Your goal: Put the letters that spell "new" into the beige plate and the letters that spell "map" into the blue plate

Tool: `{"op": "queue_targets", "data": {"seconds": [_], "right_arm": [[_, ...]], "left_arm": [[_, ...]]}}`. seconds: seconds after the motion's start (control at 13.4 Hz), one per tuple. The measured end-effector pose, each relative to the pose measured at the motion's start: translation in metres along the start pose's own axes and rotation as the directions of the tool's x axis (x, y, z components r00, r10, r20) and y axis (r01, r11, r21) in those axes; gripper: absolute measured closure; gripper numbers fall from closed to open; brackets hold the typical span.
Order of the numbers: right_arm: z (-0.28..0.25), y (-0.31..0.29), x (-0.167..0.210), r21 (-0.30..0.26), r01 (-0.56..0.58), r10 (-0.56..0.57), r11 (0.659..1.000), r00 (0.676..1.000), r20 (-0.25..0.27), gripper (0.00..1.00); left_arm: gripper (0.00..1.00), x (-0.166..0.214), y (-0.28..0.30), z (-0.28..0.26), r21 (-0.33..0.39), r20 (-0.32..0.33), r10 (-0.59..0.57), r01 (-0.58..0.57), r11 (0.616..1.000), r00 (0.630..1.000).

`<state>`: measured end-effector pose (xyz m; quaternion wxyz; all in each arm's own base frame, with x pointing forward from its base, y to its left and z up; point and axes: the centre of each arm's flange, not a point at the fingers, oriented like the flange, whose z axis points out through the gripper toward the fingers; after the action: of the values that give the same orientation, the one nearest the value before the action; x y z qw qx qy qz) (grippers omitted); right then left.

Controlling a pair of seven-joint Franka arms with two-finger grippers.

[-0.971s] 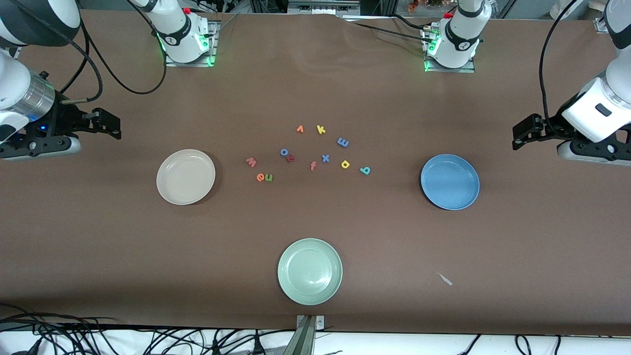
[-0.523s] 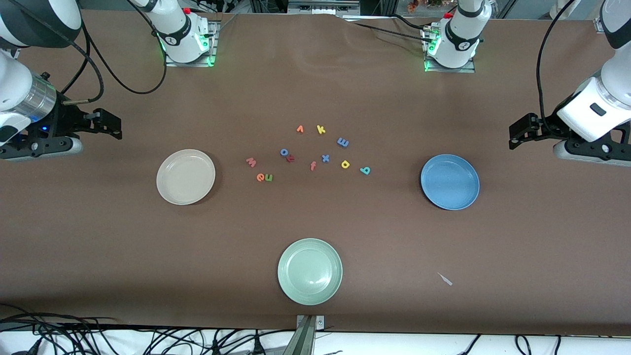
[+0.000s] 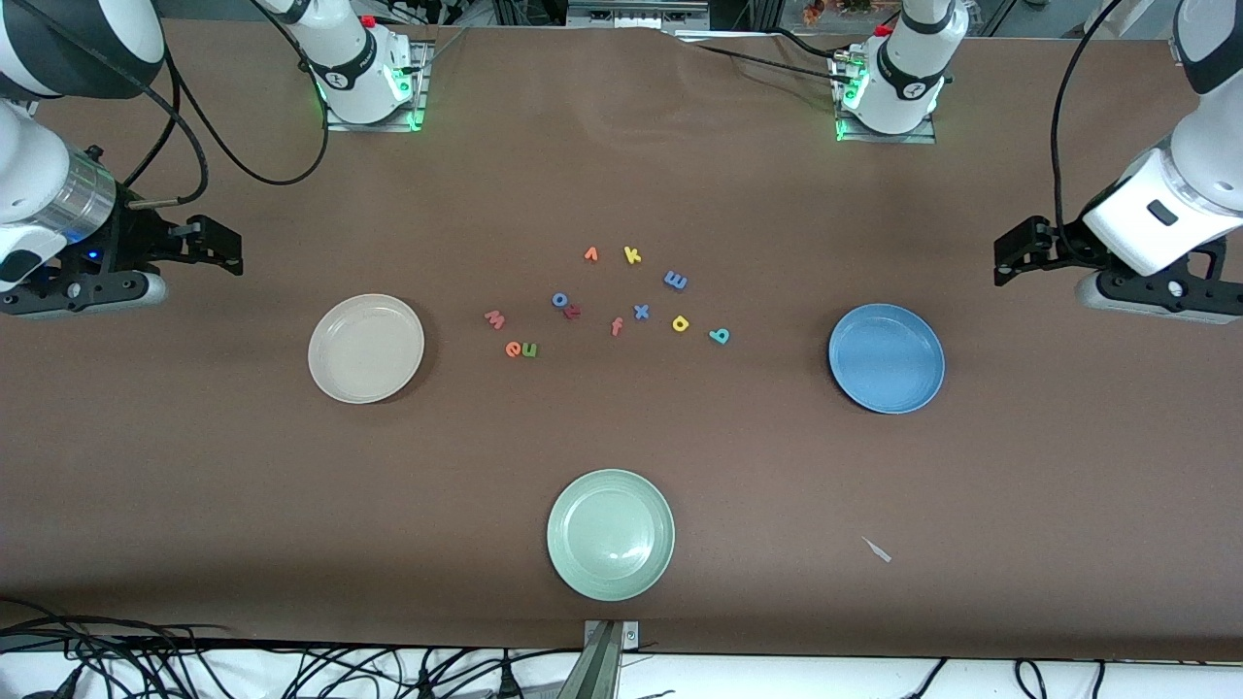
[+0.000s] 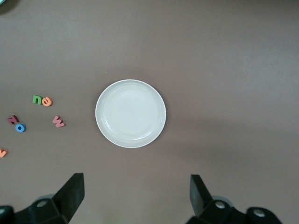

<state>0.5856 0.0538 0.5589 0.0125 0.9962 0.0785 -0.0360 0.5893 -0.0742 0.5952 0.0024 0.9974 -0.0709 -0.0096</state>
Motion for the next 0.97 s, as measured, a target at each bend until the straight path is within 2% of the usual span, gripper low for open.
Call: {"op": "queue_targets", "data": {"seconds": [0.22,0.97], "right_arm": [[0.000,0.000,0.000,0.000,0.000,0.000,1.000,1.000,0.000,0.00],[0.001,0.000,0.000,0.000,0.008,-0.008,1.000,1.000,0.002,0.00]], "left_arm": [[0.00,0.000,0.024,-0.001,-0.003,-0.001,0.038,-0.038,0.999,0.999],[0.00,-0.001,0.011,-0.001,0.033,0.009,0.023,-0.023,0.999,1.000]]}}
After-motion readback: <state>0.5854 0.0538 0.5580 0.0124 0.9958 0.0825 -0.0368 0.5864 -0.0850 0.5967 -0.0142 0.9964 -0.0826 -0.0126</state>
